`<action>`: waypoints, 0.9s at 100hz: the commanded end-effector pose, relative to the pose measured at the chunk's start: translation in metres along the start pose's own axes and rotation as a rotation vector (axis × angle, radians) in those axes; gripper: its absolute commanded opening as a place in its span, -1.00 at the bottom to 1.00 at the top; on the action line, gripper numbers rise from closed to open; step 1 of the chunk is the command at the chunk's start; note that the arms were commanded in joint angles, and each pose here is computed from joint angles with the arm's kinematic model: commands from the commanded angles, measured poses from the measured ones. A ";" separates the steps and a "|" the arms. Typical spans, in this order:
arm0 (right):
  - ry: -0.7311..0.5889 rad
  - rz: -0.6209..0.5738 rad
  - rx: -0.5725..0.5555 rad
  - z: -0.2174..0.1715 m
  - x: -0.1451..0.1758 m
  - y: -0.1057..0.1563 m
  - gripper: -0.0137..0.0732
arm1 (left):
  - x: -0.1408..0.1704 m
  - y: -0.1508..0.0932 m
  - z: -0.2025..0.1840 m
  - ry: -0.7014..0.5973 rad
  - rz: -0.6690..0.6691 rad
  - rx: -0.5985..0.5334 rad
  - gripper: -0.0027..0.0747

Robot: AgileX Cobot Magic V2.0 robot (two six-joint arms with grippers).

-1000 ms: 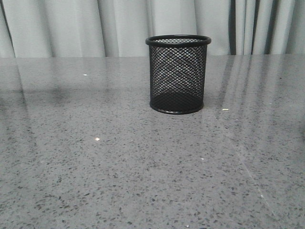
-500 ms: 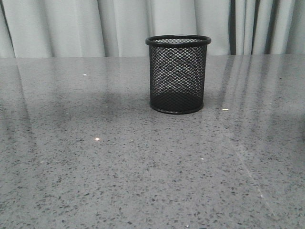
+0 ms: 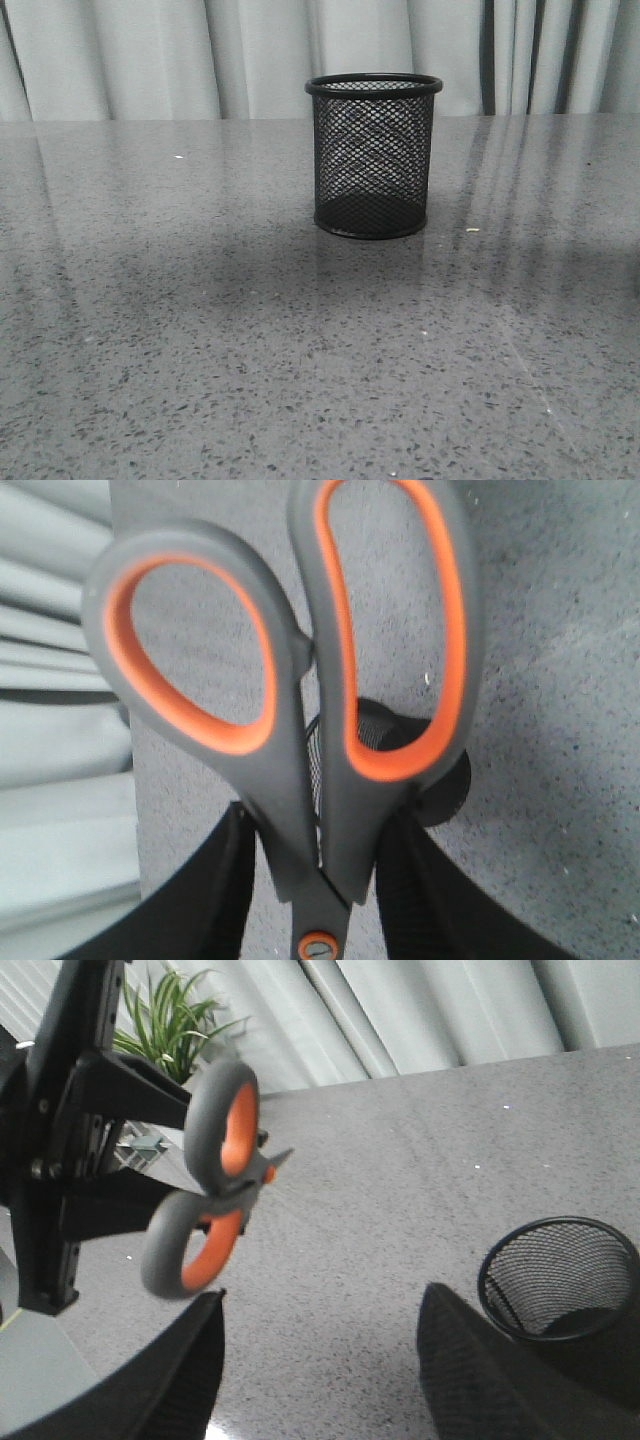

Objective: Put scissors into bucket

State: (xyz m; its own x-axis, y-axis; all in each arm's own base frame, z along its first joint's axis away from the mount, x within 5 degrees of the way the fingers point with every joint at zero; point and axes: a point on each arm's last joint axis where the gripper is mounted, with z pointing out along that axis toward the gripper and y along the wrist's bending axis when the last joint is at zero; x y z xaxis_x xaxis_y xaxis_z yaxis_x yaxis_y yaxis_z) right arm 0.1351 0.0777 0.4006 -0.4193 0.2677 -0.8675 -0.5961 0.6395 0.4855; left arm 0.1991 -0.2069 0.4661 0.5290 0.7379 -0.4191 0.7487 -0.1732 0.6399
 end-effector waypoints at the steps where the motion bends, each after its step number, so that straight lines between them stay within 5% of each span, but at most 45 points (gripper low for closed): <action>1: -0.068 0.021 -0.051 -0.003 -0.013 0.010 0.20 | -0.016 0.006 -0.018 -0.073 0.006 -0.106 -0.61; 34: -0.029 0.088 -0.097 0.007 -0.011 0.007 0.20 | -0.032 0.002 0.004 -0.092 0.039 -0.078 -0.61; 90: -0.026 0.090 -0.089 0.009 -0.012 0.005 0.20 | -0.018 0.006 0.005 0.075 0.056 -0.127 -0.61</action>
State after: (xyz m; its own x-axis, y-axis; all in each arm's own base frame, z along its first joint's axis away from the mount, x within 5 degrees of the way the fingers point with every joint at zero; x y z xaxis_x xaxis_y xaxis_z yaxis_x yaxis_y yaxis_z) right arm 0.1453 0.0853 0.3961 -0.5069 0.2965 -0.8094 -0.5951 0.5590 0.5774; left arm 0.2027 -0.2311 0.4513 0.5166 0.7978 -0.3107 0.7160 -0.2036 0.6677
